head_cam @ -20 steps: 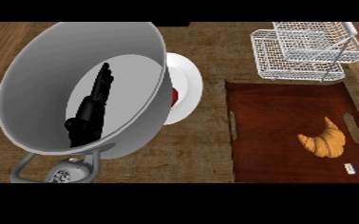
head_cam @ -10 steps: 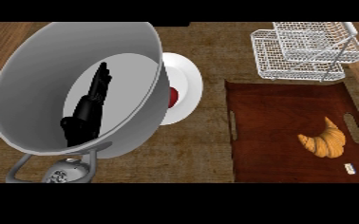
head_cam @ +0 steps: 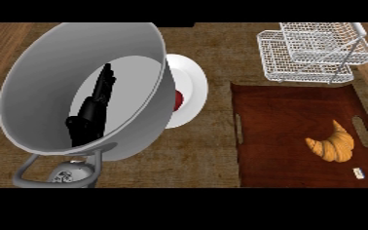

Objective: Pick the croissant from the tray and place it in the tiered basket

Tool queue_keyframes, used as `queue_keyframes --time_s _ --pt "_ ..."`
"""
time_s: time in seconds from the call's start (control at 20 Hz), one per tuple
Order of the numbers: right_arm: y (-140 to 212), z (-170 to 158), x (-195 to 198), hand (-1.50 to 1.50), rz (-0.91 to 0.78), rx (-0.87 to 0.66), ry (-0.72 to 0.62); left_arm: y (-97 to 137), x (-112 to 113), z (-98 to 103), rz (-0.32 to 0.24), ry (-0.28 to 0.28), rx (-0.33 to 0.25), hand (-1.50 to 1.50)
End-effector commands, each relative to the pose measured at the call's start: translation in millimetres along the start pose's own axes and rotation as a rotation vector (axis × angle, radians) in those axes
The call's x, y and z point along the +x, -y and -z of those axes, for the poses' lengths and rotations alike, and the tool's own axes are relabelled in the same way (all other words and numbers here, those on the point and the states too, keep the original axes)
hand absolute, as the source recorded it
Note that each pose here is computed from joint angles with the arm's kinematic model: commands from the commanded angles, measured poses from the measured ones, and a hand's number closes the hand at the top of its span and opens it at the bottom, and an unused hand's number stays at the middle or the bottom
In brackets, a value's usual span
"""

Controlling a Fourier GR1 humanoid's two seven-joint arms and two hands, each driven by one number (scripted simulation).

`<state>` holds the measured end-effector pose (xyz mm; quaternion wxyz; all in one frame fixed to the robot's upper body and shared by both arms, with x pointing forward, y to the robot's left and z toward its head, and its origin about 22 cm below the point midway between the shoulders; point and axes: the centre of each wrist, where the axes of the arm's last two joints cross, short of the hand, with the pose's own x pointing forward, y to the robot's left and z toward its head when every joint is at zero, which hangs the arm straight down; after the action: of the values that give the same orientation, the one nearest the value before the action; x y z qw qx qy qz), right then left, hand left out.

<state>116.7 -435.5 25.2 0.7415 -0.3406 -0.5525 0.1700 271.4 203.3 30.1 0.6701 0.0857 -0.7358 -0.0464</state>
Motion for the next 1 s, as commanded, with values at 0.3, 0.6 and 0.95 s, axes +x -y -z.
queue_keyframes --time_s 0.3,0.6,0.95 --pt "-21 28 20 -1.5 -0.01 0.035 -0.005 1 -11 -3 -0.011 0.007 -0.008 0.0" --pt "-15 21 14 -1.5 0.01 0.033 -0.007 12 11 11 -0.006 -0.006 0.003 0.0" --pt "-23 46 9 -1.5 0.024 0.033 -0.027 -2 -1 -5 -0.007 0.007 -0.015 0.0"
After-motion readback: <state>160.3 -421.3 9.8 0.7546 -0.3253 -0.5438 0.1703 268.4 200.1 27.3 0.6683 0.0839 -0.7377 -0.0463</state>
